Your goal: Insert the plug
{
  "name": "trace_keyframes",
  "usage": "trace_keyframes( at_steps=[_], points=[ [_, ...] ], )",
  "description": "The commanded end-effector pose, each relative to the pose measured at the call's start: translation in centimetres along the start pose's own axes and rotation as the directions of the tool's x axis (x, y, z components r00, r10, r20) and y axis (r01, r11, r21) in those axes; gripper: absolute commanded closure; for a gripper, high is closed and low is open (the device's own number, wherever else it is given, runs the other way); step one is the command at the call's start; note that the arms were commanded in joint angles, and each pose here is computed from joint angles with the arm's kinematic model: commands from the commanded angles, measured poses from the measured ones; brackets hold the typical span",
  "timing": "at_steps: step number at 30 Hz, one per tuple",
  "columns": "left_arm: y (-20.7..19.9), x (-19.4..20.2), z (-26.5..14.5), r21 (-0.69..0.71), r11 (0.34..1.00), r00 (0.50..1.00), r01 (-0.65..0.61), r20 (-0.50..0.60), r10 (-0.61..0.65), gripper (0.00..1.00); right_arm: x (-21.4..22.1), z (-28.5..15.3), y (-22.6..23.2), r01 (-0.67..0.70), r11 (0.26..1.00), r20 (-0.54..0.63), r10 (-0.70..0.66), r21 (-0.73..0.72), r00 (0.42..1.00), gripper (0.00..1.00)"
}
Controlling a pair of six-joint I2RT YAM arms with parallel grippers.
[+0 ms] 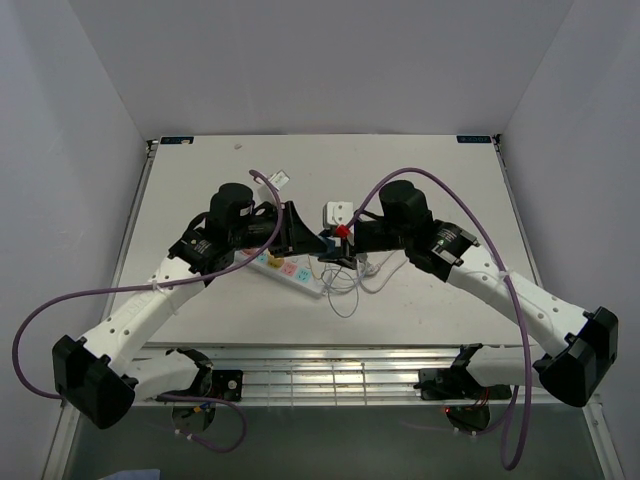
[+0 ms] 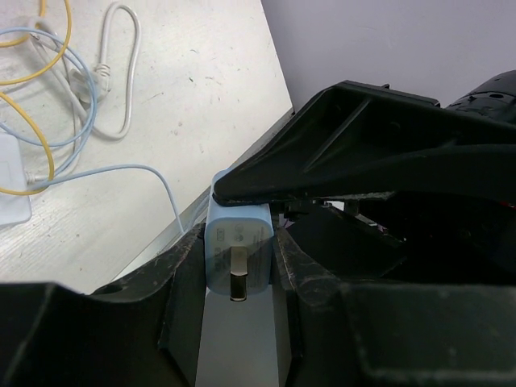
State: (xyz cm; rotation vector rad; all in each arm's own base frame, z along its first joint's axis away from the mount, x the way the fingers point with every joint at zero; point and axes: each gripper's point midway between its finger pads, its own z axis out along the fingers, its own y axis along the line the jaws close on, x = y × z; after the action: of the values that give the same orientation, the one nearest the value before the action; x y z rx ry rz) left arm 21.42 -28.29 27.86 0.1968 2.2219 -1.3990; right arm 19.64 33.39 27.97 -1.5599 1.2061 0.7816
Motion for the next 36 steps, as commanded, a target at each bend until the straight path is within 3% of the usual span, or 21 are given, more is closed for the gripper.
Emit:
trace_keyframes(
  at_steps=[1, 2, 5, 7, 11, 12, 15, 16, 23, 31, 36],
  points=[
    [-0.2, -0.6, -0.5, 0.004, 1.0, 0.998, 0.012, 0.064, -0.012, 1.0, -2.5, -1.0, -0.8, -0.003, 0.997, 0.064, -0.002, 0.072, 0.998, 0.45],
    [-0.3, -0.6, -0.6, 0.007, 1.0, 0.997, 0.021, 0.072, -0.022, 1.0, -2.3, -1.0, -0.9, -0.056, 0.994, 0.074, 0.049, 0.094, 0.996, 0.28],
    [0.0, -0.7, -0.5, 0.0, 0.999, 0.995, 0.033, 0.09, -0.033, 1.0, -2.2, -1.9, -1.7, -0.188, 0.963, 0.093, 0.173, 0.194, 0.981, 0.01],
    [0.4, -1.0, -0.6, -0.02, 0.998, 0.992, 0.052, 0.115, -0.05, 1.0, -2.5, -3.1, -2.1, -0.267, 0.928, 0.125, 0.242, 0.26, 0.962, 0.1],
    [0.7, -1.6, -0.7, -0.036, 0.996, 0.984, 0.087, 0.158, -0.081, 1.0, -3.5, -4.7, -1.0, -0.461, 0.846, 0.243, 0.403, 0.267, 0.882, 0.1],
    [0.5, -1.8, -0.8, -0.031, 0.994, 0.981, 0.101, 0.17, -0.095, 1.0, -3.0, -4.8, -0.6, -0.535, 0.802, 0.278, 0.468, 0.266, 0.839, 0.1],
    [0.4, -2.4, -1.0, -0.027, 0.993, 0.972, 0.118, 0.208, -0.11, 1.0, -2.9, -6.1, 0.8, -0.609, 0.755, 0.353, 0.516, 0.243, 0.78, 0.1],
    [0.1, -2.8, -1.1, -0.017, 0.992, 0.967, 0.122, 0.225, -0.115, 1.0, -4.0, -6.8, 1.3, -0.65, 0.732, 0.412, 0.539, 0.202, 0.735, 0.1],
    [-1.8, -4.3, -1.7, 0.04, 0.991, 0.951, 0.129, 0.277, -0.135, 1.0, -4.7, -4.6, 5.2, -0.748, 0.654, 0.411, 0.717, -0.117, 0.563, 0.1],
    [-3.7, -5.3, -3.8, 0.123, 0.985, 0.916, 0.117, 0.37, -0.155, 1.0, -3.9, -3.0, 2.4, -0.861, 0.476, 0.527, 0.785, -0.18, 0.324, 0.1],
    [-4.1, -5.0, -4.2, 0.143, 0.984, 0.913, 0.107, 0.377, -0.154, 1.0, -5.8, -3.7, 1.3, -0.841, 0.471, 0.604, 0.761, -0.265, 0.236, 0.1]
  ],
)
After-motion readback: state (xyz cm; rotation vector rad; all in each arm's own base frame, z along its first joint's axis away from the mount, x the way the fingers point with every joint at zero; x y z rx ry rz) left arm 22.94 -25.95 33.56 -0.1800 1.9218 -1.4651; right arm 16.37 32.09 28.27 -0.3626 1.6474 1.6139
